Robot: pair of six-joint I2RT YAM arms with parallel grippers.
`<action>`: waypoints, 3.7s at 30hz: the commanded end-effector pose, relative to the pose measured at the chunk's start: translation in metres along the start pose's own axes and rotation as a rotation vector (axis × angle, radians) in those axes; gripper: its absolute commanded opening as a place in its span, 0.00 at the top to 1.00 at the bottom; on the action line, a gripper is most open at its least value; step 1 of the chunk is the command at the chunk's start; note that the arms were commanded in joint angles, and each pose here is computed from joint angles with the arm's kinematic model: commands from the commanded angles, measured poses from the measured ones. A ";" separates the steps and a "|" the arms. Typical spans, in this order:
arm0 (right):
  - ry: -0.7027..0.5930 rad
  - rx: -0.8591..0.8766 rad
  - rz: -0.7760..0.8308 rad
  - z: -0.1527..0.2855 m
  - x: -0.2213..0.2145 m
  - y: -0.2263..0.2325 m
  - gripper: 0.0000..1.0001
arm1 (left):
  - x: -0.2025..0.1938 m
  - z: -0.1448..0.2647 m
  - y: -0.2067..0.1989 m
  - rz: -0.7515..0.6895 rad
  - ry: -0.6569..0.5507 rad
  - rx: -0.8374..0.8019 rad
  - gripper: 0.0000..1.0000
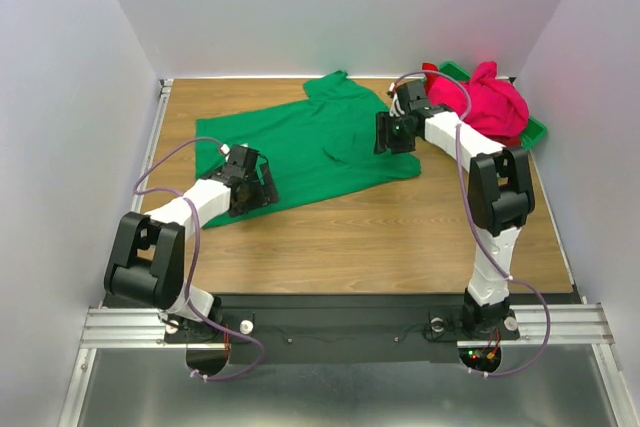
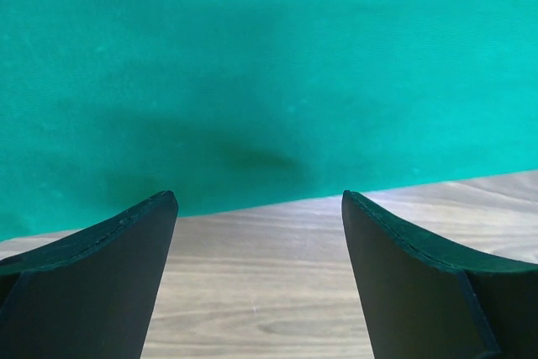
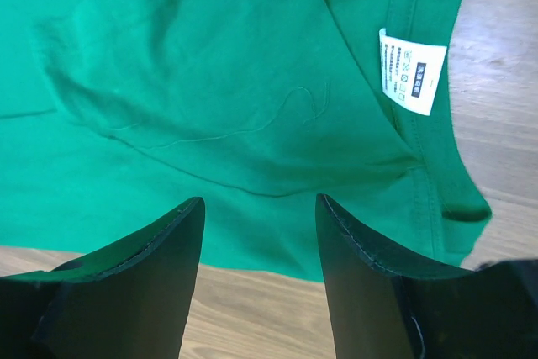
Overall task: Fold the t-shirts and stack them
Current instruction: Fold the tshirt
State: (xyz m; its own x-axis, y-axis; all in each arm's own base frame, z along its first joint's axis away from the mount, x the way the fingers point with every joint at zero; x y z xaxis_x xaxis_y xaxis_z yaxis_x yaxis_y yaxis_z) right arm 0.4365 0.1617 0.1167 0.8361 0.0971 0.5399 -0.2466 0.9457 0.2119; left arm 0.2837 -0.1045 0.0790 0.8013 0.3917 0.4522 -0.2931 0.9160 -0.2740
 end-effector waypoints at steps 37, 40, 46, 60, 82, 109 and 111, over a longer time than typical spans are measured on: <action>0.090 0.047 -0.031 0.080 -0.069 0.010 0.37 | 0.025 0.072 -0.001 0.160 -0.151 0.030 0.08; 0.033 0.016 0.006 0.073 -0.033 0.007 0.37 | 0.048 0.064 -0.014 0.109 -0.182 0.041 0.08; -0.016 0.006 0.040 0.039 0.015 0.006 0.37 | 0.087 0.029 -0.033 0.017 -0.216 0.051 0.08; 0.043 -0.055 0.055 -0.020 -0.010 -0.016 0.38 | 0.078 -0.041 -0.022 -0.093 -0.105 0.097 0.08; 0.276 -0.116 -0.022 0.017 -0.152 -0.028 0.38 | -0.009 -0.015 0.025 0.027 0.014 0.094 0.08; 0.324 -0.052 -0.080 0.049 -0.201 0.008 0.38 | -0.045 0.029 0.032 0.118 0.029 0.090 0.08; 0.301 -0.034 -0.081 0.054 -0.193 0.012 0.38 | -0.036 0.038 0.027 0.117 0.010 0.080 0.08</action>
State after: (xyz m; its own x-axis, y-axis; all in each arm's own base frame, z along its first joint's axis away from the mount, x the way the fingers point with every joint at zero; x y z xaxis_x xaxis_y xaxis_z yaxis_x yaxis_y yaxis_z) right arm 0.2763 0.1382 0.0634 0.9248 0.1013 0.3666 -0.1840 0.9628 0.1981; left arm 0.2267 -0.0908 0.0640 0.7769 0.4884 0.3974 -0.4194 0.8721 -0.2519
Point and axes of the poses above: each gripper's point midway between its finger pads, its own z axis back along the fingers, its own y axis along the line the jaws close on, x = y × z, the point moved 4 cm from there along z, back along the fingers, and after that the axes turned 5 degrees about z, right-handed, at the moved point
